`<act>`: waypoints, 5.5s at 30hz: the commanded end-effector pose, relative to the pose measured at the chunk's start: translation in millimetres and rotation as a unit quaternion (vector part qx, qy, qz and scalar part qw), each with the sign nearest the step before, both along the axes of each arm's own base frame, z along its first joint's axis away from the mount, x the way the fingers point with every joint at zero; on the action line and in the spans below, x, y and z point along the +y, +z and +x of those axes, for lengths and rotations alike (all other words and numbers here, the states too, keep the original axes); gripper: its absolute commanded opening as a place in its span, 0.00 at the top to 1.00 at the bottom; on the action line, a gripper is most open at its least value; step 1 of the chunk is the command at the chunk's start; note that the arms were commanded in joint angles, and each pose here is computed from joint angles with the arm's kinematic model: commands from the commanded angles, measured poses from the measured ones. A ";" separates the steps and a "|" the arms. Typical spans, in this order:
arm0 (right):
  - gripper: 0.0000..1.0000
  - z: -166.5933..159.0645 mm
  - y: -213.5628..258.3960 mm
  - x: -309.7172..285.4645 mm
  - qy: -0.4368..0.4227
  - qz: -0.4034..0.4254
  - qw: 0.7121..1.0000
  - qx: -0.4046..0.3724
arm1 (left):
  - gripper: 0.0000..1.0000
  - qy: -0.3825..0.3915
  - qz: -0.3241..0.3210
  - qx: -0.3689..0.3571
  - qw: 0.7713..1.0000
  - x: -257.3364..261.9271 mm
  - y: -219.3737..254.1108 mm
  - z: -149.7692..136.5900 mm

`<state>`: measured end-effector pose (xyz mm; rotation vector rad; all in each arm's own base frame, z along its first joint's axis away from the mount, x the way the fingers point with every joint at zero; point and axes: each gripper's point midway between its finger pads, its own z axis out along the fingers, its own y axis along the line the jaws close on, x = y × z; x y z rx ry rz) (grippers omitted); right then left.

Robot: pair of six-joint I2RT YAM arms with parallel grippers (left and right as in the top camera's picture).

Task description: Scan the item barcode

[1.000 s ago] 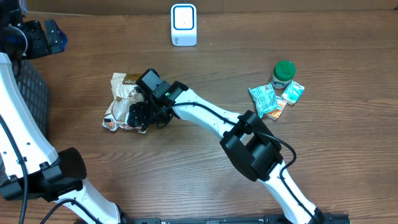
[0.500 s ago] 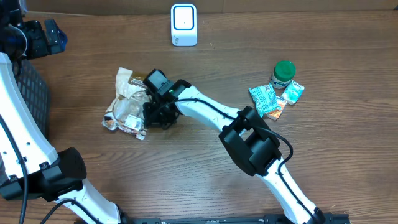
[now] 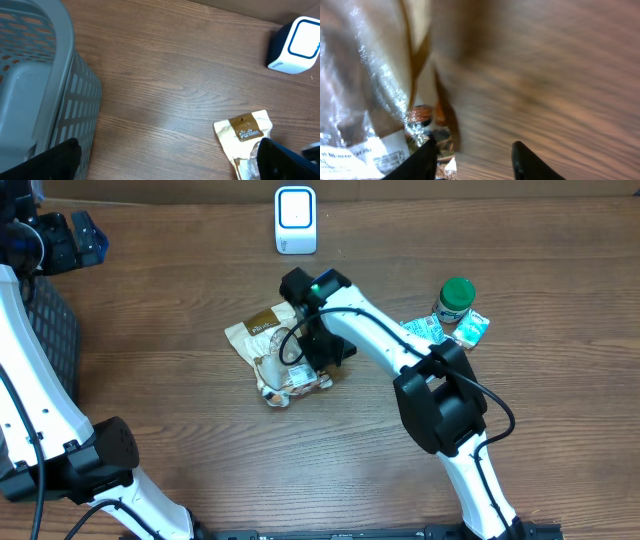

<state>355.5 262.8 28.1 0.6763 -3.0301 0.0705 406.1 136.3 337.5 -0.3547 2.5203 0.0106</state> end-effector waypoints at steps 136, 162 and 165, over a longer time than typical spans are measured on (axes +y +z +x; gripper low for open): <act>0.36 80.2 27.4 1.1 -0.191 0.311 0.931 0.033 | 0.96 -0.358 -0.223 0.163 0.892 -275.0 -321.0 30.3; 0.42 70.8 -22.2 39.1 -0.268 0.365 0.890 0.046 | 0.96 -0.339 -0.276 0.195 0.878 -282.6 -354.4 14.8; 0.48 71.8 -29.3 42.8 -0.290 0.362 0.885 0.037 | 0.96 -0.342 -0.286 0.191 0.874 -285.7 -351.9 14.8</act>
